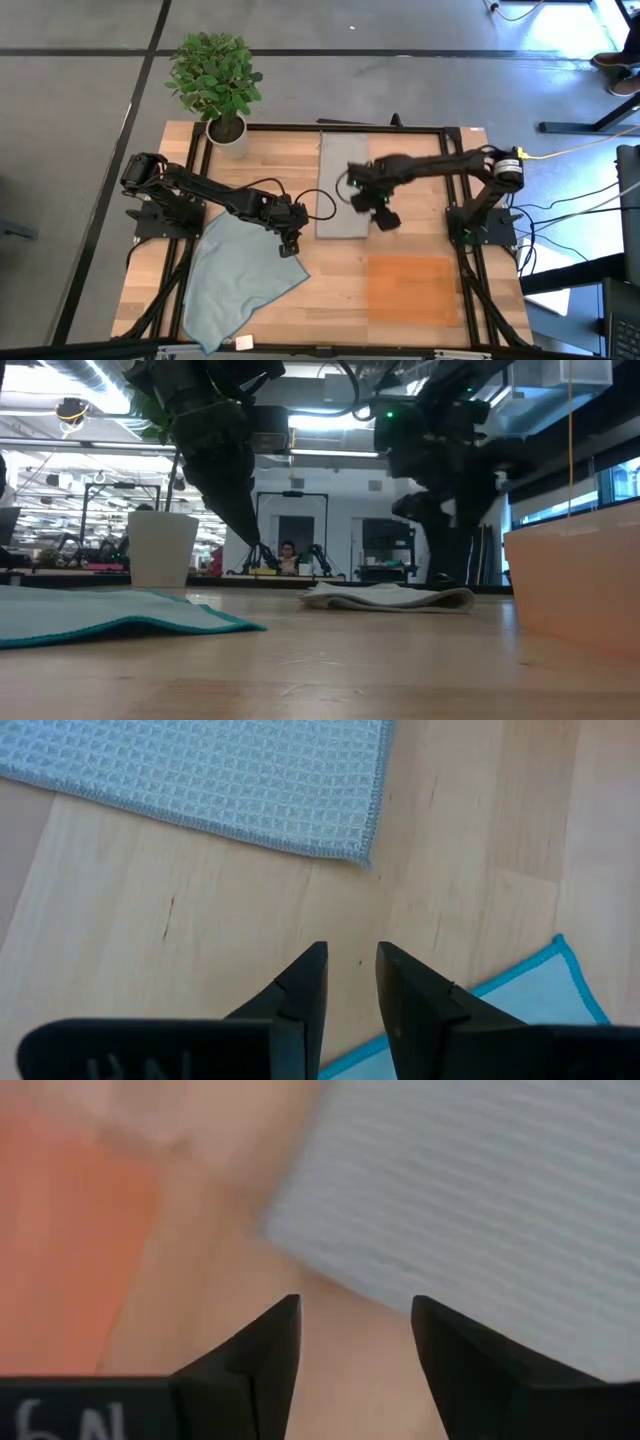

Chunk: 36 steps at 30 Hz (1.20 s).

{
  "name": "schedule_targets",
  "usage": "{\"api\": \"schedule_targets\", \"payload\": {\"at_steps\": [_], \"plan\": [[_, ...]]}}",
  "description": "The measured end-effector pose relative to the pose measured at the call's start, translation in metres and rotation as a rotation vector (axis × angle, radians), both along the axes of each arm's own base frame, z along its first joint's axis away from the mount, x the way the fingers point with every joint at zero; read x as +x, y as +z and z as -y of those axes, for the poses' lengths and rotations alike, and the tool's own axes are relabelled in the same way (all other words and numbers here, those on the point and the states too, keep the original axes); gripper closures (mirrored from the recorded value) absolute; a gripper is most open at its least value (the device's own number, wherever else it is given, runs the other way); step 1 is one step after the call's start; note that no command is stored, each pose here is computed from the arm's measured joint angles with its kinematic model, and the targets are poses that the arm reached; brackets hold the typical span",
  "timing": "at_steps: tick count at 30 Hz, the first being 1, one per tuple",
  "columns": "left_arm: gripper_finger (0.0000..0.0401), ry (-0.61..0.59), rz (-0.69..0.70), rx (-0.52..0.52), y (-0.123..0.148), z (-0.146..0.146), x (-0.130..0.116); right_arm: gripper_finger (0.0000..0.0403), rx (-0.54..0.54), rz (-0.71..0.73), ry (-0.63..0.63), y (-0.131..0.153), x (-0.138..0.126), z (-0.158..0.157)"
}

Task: Roll microfiber towels into tight, uniform cylinder then place into a basket
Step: Roll the gray microfiber towel

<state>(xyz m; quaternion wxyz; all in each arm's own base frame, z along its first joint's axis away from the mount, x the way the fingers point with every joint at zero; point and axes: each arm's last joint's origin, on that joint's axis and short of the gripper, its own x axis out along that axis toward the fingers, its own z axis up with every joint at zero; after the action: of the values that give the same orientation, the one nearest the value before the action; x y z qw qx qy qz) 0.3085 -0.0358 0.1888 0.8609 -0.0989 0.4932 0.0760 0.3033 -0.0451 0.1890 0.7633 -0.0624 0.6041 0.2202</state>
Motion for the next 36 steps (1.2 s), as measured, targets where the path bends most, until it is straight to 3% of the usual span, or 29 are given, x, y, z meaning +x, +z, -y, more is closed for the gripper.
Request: {"api": "schedule_targets", "payload": {"at_steps": [5,11,24,28,36], "plan": [[0.0321,-0.001,0.001,0.001,0.0,0.0,0.0,0.021,-0.052,0.054,0.096,-0.012,0.004,-0.028],[0.0321,-0.001,0.001,0.0,0.0,0.0,0.0,0.021,-0.094,0.096,0.141,-0.019,0.005,-0.04],[0.0321,0.002,0.002,-0.001,0.0,0.0,0.0,0.021,-0.097,0.145,0.148,-0.05,-0.007,-0.044],[0.0321,0.002,0.007,-0.003,0.0,0.0,0.001,0.021,-0.15,0.157,0.117,-0.057,-0.009,-0.043],[0.0321,0.0,0.035,-0.005,0.002,0.0,0.003,0.021,-0.17,0.174,0.103,-0.058,-0.01,-0.042]]}}
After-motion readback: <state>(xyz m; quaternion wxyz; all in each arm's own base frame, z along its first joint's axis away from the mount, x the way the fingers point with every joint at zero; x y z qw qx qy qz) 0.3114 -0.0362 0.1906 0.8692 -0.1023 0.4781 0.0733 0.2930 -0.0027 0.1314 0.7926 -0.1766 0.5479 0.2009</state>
